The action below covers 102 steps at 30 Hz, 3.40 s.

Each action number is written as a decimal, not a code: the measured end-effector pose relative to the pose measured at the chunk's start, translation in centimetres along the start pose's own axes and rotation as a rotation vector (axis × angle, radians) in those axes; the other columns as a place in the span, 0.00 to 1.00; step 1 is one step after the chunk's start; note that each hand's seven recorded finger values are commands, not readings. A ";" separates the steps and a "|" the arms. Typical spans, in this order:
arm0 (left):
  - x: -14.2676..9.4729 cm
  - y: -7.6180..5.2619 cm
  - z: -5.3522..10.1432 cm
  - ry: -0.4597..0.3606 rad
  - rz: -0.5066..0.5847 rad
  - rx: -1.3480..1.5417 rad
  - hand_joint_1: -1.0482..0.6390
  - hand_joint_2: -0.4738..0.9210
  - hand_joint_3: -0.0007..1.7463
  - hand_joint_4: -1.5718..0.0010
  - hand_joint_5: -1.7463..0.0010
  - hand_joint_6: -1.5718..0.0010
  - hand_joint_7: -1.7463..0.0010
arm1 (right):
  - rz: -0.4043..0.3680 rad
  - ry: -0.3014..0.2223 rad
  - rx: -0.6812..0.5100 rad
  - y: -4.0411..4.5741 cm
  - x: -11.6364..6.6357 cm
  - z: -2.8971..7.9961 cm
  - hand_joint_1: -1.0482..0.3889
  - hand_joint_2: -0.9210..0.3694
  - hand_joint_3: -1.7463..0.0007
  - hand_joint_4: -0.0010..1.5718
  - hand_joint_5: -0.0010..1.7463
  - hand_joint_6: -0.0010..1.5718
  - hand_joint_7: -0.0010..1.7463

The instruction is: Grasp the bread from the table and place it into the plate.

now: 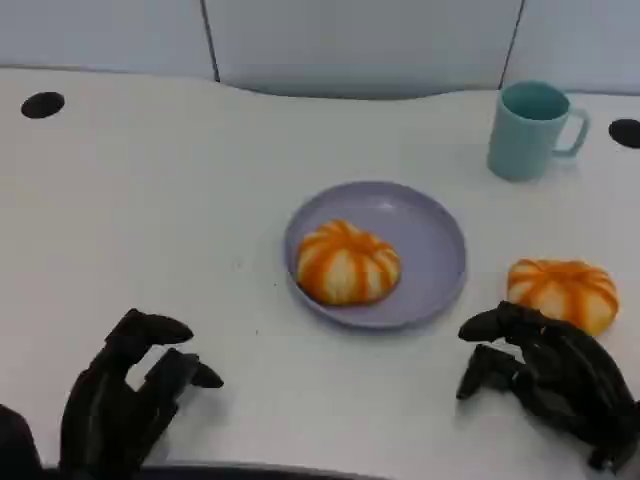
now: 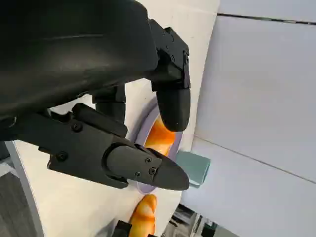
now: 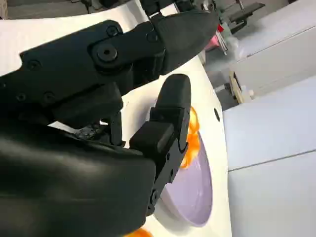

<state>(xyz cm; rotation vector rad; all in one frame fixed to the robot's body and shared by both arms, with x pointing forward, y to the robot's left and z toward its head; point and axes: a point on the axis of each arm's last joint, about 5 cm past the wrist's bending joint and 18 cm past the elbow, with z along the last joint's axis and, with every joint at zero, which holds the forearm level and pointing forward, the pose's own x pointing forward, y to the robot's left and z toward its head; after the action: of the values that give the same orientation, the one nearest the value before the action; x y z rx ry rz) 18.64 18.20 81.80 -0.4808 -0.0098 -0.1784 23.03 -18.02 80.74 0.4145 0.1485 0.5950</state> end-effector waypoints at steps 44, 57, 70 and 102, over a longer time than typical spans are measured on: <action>-0.2 0.2 -0.2 0.011 0.013 -0.008 0.25 1.00 0.02 0.76 0.00 0.85 0.08 | -0.007 0.003 -0.025 0.01 0.1 0.1 0.38 0.00 0.93 0.44 0.80 0.49 0.48; -0.2 0.2 -0.3 0.013 0.012 -0.014 0.26 1.00 0.02 0.77 0.00 0.84 0.08 | -0.011 0.006 -0.018 0.01 0.1 0.1 0.36 0.00 0.94 0.45 0.77 0.50 0.45; -0.2 0.2 -0.2 0.015 0.011 -0.017 0.26 1.00 0.01 0.75 0.00 0.83 0.07 | -0.023 0.009 -0.048 0.14 0.1 0.2 0.35 0.00 0.94 0.43 0.79 0.50 0.49; -0.2 0.4 -0.1 -0.008 0.004 -0.011 0.24 1.00 0.01 0.76 0.00 0.81 0.10 | -0.013 0.001 -0.025 0.04 0.0 0.1 0.36 0.00 0.95 0.43 0.78 0.51 0.46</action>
<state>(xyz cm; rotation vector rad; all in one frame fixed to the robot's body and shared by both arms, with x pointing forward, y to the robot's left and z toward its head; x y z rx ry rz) 18.48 18.52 81.52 -0.4929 -0.0162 -0.1727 23.00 -18.05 80.86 0.3887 0.1451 0.5835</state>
